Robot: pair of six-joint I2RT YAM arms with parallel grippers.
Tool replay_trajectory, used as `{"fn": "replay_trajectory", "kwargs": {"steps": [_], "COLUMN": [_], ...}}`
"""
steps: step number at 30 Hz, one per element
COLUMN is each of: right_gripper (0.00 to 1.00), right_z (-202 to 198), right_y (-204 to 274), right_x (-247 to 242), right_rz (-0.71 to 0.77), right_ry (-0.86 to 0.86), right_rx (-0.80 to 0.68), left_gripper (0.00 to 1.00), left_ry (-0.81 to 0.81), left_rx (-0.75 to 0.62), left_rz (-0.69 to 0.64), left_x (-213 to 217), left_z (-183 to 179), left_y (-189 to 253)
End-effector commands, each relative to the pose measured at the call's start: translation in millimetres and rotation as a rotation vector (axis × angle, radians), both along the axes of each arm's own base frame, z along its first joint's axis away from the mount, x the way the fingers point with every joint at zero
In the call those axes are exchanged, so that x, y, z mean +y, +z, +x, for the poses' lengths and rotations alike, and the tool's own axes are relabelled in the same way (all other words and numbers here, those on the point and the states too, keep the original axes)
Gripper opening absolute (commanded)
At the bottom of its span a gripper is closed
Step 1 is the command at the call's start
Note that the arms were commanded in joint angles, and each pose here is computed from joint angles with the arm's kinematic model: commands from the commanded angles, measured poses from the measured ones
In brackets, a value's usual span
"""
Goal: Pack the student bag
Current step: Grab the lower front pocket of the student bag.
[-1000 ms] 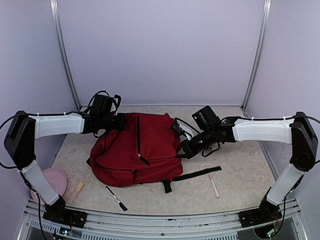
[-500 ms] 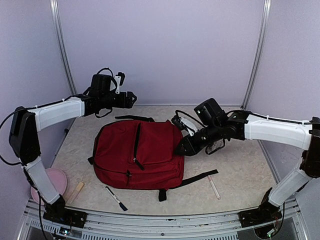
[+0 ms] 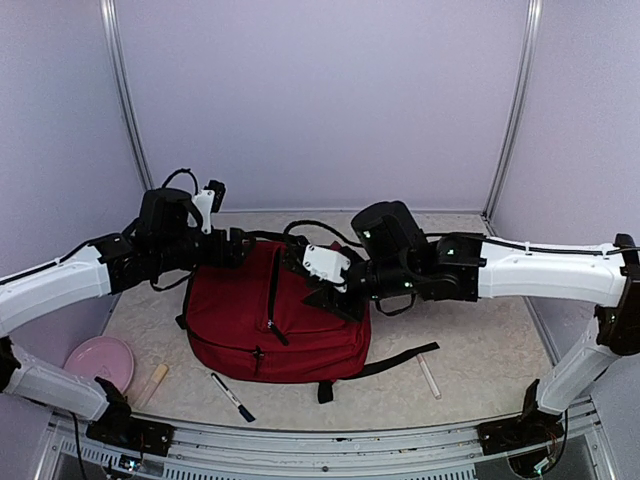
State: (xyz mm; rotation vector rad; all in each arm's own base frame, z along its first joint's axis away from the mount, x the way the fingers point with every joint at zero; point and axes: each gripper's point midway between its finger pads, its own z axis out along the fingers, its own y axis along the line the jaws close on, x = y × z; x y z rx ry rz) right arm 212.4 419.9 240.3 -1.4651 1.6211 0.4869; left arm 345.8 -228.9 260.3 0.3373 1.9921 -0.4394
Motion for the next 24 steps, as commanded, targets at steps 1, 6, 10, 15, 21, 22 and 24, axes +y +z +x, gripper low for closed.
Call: {"fn": "replay_trajectory", "kwargs": {"steps": [1, 6, 10, 15, 21, 22, 24], "right_gripper": [0.34, 0.34, 0.35, 0.38, 0.31, 0.32, 0.32], "right_z": [-19, -27, -22, -22, -24, -24, -20], "right_y": [9, -3, -44, -88, -124, -128, -137], "right_x": [44, 77, 83, 76, 66, 66, 66], "right_rz": [0.02, 0.117, 0.11, 0.03, -0.051, -0.058, -0.078], "right_ry": [0.23, 0.222, 0.109, 0.002, -0.063, -0.069, -0.096], "right_rx": [-0.319, -0.08, 0.097, 0.196, 0.278, 0.288, 0.304], "left_gripper": [0.88, 0.84, 0.79, 0.78, 0.79, 0.79, 0.79], "left_ry": [0.097, 0.141, 0.157, 0.157, 0.123, 0.114, 0.1], "left_rx": [0.154, 0.156, 0.167, 0.223, 0.231, 0.232, 0.233], "left_rz": [-0.055, -0.088, -0.198, -0.182, -0.125, -0.119, -0.11], "left_x": [23, 36, 39, 32, 16, 14, 9], "left_z": [-43, -76, -88, -98, -105, -105, -106], "left_y": [-51, -79, -94, -121, -135, -136, -139]}}
